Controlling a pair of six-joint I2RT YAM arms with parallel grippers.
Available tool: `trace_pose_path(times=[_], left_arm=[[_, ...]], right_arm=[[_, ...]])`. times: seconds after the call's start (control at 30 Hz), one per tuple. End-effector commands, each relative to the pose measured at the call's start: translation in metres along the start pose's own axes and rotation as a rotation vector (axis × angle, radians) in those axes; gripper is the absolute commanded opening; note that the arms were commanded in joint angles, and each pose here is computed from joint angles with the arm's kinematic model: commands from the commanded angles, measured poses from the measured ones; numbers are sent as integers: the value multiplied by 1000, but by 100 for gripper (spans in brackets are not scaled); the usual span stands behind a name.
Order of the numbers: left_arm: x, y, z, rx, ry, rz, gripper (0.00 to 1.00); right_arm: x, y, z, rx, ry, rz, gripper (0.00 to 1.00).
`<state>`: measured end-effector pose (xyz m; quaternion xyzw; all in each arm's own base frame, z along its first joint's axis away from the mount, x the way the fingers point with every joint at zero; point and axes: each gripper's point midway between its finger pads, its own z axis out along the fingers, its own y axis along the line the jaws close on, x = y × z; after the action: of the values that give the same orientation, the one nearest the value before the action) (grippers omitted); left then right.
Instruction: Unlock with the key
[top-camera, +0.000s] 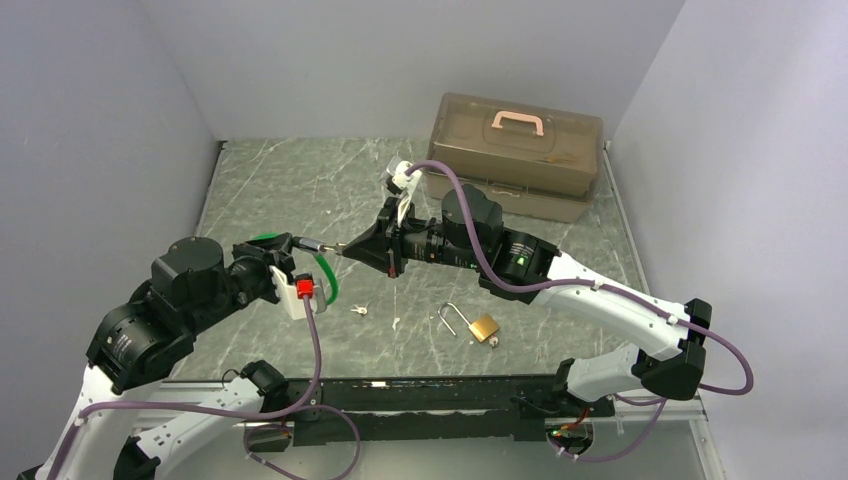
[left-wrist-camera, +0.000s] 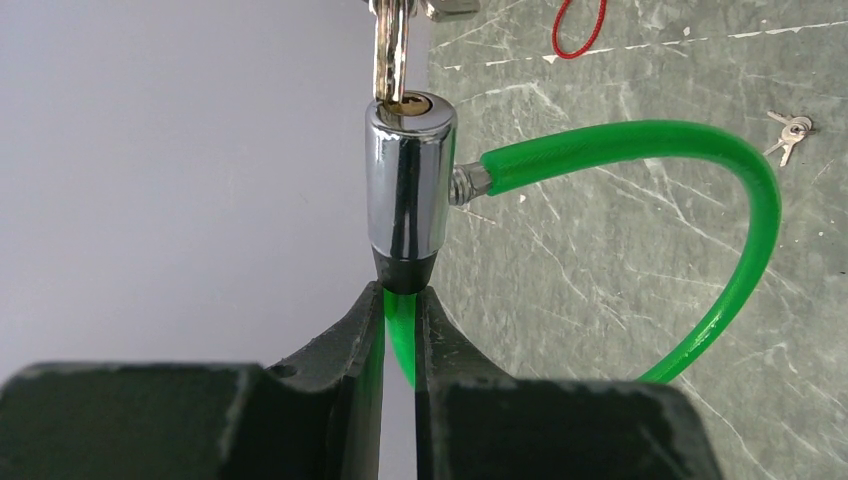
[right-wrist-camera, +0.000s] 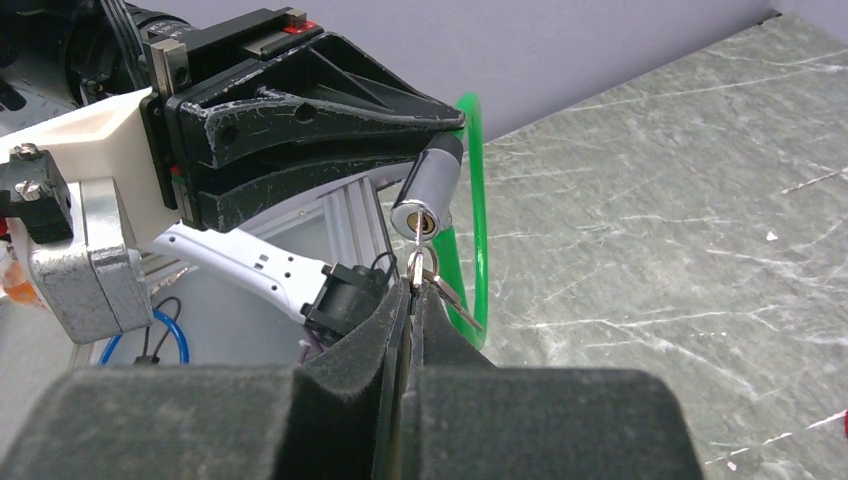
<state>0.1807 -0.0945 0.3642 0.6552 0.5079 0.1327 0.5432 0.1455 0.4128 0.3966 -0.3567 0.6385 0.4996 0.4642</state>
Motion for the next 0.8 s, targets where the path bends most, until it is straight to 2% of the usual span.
trace_pose_path(times=[0.0, 0.77], left_arm=[[-14, 18, -7, -65, -62, 4, 0], [-15, 22, -10, -78, -65, -12, 0]], right_arm=[[-26, 5, 1, -7, -79, -8, 0], [-13, -1, -3, 13, -52, 9, 0]])
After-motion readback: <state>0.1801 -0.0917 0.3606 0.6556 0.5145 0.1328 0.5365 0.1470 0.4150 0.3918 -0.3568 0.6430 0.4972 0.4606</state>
